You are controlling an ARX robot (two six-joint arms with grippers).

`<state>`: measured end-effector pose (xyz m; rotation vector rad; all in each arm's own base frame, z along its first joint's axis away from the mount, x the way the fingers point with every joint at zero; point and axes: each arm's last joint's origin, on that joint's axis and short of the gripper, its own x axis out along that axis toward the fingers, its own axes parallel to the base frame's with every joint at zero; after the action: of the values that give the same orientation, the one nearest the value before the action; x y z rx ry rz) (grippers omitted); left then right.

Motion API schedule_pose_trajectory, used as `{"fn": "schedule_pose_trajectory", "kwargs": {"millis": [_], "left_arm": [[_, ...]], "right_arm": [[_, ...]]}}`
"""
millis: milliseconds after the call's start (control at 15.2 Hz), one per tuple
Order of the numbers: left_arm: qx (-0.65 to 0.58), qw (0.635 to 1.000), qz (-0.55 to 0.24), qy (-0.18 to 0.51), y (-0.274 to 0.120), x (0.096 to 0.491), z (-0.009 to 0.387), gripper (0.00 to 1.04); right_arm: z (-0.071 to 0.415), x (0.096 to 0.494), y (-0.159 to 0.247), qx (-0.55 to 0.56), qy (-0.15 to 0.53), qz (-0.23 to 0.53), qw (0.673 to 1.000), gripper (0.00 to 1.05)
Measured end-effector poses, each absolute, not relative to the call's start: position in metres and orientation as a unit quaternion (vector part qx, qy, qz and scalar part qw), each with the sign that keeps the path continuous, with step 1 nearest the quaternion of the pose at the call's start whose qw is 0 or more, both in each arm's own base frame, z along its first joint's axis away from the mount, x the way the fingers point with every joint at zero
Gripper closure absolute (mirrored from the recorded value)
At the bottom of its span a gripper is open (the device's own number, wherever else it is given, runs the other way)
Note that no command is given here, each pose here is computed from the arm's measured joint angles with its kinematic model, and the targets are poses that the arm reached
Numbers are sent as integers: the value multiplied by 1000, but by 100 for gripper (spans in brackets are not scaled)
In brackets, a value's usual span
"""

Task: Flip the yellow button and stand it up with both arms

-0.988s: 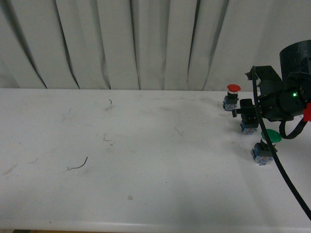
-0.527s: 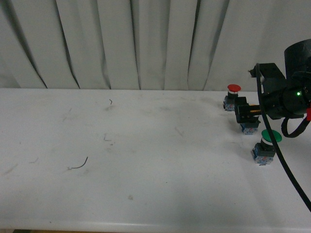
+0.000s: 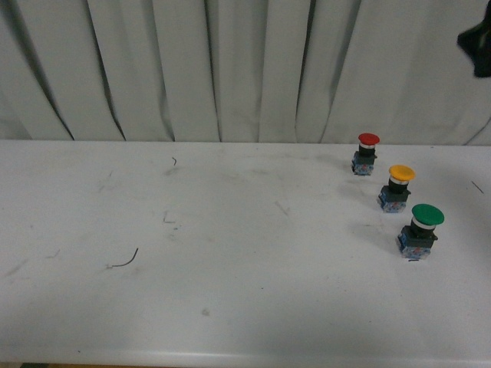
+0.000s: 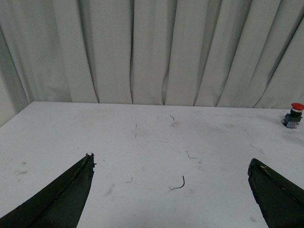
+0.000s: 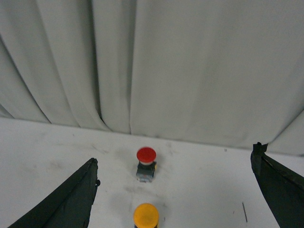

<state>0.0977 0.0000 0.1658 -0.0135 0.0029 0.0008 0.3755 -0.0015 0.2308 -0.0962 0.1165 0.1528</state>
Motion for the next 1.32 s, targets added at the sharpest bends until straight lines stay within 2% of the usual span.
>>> {"fn": "schedule_pose_trajectory", "kwargs": {"millis": [66,132,198,263,395,461,593,790,1317], "left_arm": [[-7,1000,0,2,0,98,166,7],[-7,1000,0,1,0,98,166,7],[-7,1000,1,1,0,98,166,7],[-7,1000,1,2,0,98,166,7],[-7,1000,0,2,0,98,166,7],[-7,1000,0,1,0,98,166,7],[-7,1000,0,2,0,98,166,7],[-7,1000,0,2,0,98,166,7],[-7,1000,0,2,0,98,166,7]], "right_arm": [[255,338,7,-64,12,91,994,7],[274,301,16,-52,4,60,997,16],[276,270,11,-26,-27,18,999,33],[269,258,3,-20,-31,5,999,42],[232,235,-2,-9,7,-7,1000,68],[223,227,-1,-9,15,-4,1000,77],[217,205,-1,-8,-9,-4,1000,104],[194,180,-1,-5,8,-4,1000,103],[179,145,-1,-5,1,-4,1000,103]]}}
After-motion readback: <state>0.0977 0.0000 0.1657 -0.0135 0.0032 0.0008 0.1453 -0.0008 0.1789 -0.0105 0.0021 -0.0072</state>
